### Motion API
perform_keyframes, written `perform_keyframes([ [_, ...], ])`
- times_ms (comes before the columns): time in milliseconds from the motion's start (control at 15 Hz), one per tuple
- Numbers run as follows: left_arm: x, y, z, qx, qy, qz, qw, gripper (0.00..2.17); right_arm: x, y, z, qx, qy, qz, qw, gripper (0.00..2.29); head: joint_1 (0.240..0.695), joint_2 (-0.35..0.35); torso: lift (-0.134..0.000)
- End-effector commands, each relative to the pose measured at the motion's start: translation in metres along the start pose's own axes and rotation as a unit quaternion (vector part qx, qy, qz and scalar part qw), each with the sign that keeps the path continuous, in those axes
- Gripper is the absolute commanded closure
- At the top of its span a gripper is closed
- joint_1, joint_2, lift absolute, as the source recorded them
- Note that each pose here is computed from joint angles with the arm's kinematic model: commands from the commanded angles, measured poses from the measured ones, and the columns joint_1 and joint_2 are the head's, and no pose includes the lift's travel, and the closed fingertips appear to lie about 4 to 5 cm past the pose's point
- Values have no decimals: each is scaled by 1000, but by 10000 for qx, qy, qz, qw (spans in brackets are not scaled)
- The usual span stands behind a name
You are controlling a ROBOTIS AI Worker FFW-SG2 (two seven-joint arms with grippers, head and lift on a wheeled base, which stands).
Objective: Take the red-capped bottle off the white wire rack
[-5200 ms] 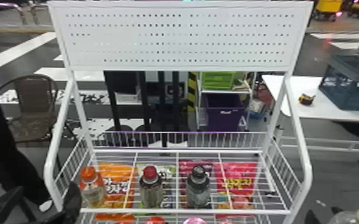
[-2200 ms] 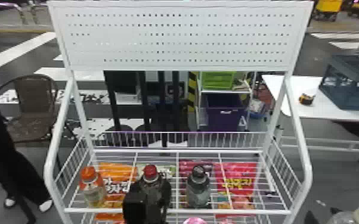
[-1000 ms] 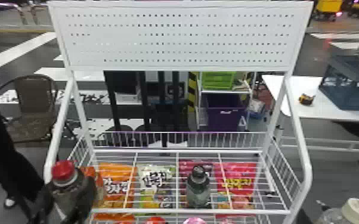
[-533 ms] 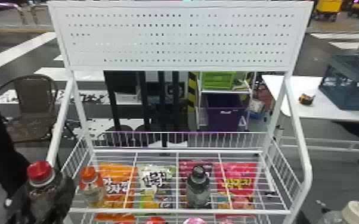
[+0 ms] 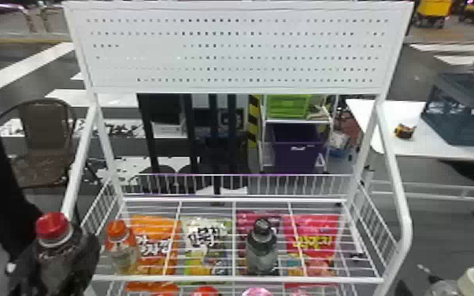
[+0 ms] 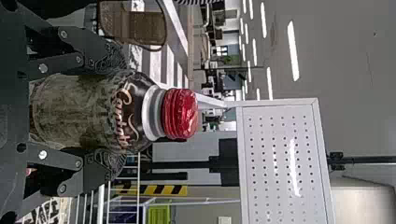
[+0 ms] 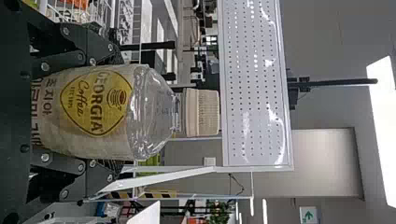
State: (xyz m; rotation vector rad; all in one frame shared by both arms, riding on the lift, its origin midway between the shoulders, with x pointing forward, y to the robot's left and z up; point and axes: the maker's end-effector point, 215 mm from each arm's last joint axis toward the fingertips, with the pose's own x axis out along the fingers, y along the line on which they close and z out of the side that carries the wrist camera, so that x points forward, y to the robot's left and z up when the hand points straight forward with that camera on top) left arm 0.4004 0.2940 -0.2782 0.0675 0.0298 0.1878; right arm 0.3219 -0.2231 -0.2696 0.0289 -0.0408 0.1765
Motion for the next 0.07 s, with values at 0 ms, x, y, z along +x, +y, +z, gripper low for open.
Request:
perform_keyframes([
  [0,-1,0,0,-5,-4,-4,10000,1916,-1,0,3,-20,-44,2,10000,1430,499,0,0],
])
